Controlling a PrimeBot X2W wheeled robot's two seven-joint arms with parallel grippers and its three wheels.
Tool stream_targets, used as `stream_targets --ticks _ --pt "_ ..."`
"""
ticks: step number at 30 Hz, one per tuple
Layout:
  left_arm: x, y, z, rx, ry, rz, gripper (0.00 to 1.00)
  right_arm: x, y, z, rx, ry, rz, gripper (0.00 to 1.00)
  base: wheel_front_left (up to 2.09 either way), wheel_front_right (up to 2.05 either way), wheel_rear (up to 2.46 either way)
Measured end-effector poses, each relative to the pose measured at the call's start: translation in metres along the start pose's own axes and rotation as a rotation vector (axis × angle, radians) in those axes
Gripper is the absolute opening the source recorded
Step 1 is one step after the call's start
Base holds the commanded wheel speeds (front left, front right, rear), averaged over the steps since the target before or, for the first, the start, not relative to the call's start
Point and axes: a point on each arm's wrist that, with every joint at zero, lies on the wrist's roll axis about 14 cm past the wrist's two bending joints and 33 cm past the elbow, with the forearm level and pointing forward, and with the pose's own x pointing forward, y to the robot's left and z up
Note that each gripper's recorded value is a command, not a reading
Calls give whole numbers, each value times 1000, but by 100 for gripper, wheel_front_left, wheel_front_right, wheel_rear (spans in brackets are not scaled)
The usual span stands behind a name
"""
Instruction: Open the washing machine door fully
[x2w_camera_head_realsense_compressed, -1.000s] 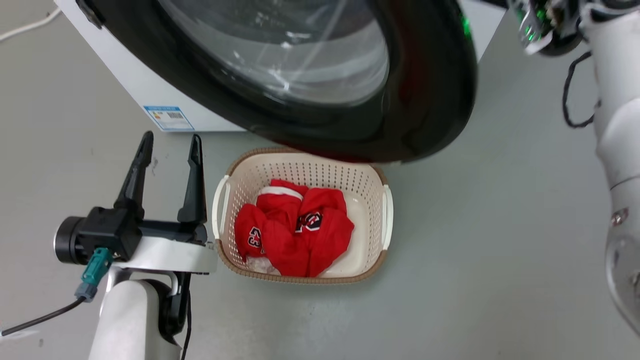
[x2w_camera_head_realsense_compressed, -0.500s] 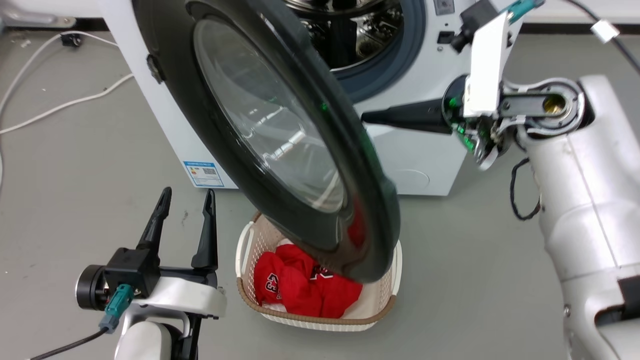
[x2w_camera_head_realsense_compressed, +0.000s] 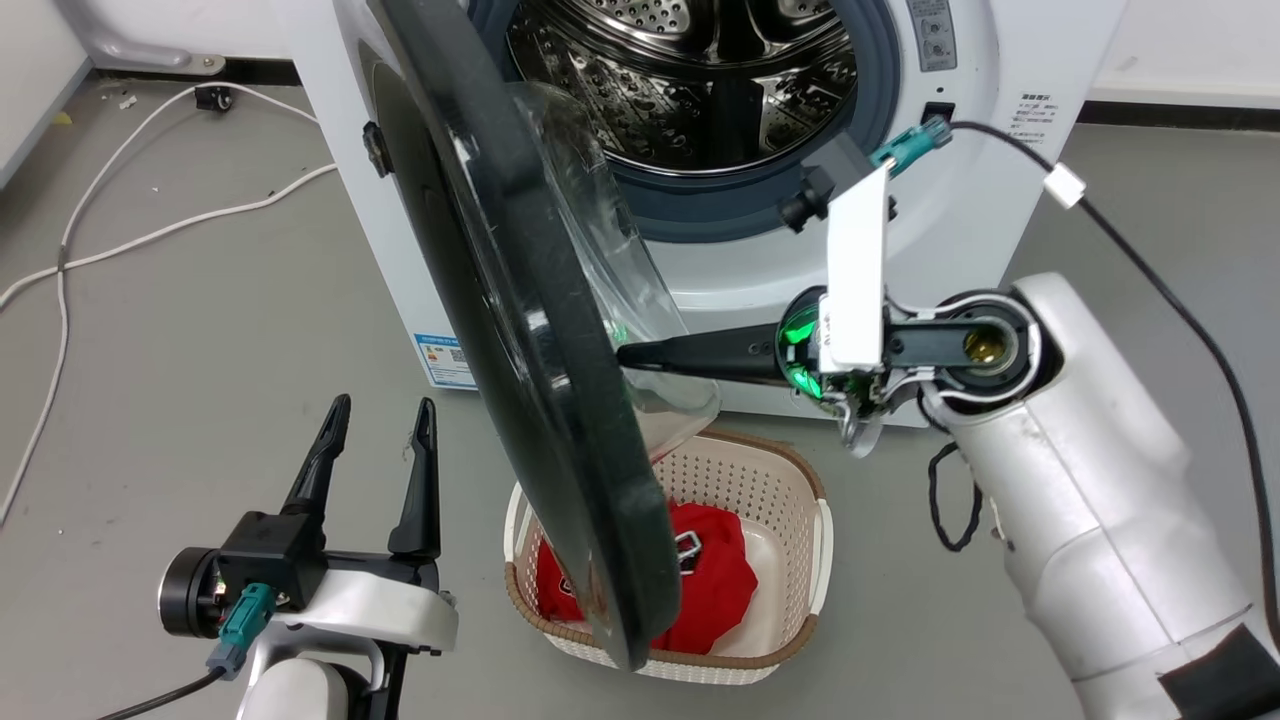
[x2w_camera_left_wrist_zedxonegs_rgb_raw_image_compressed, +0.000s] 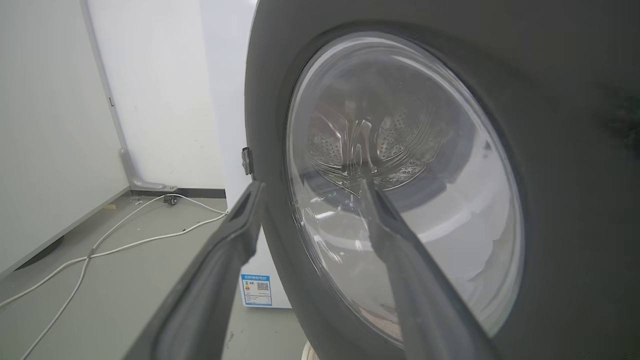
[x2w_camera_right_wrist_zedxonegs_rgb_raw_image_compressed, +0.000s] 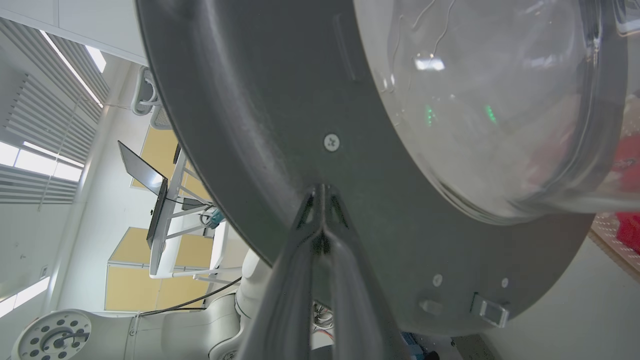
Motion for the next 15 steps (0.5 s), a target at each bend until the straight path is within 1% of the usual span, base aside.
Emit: stream_targets --ticks 4,7,11,12,13,14,15 --pt "0 2 0 0 0 5 100 8 0 -4 11 -29 18 0 0 0 0" --pt "-1 2 0 0 -1 7 100 7 2 1 32 -106 47 0 0 0 0" --pt "-2 1 -2 -2 5 7 100 -9 -5 19 84 -314 66 0 0 0 0" --pt "-1 1 -1 -2 2 5 100 -17 -9 26 102 -385 64 3 0 0 0" --pt "0 0 -1 -3 0 3 100 -25 -13 30 123 -445 65 30 0 0 0" --pt "0 -1 -1 -2 0 -1 100 -34 -19 35 145 -513 63 42 0 0 0" --pt "1 -3 -1 -2 0 -4 100 -44 -26 39 163 -577 55 58 0 0 0"
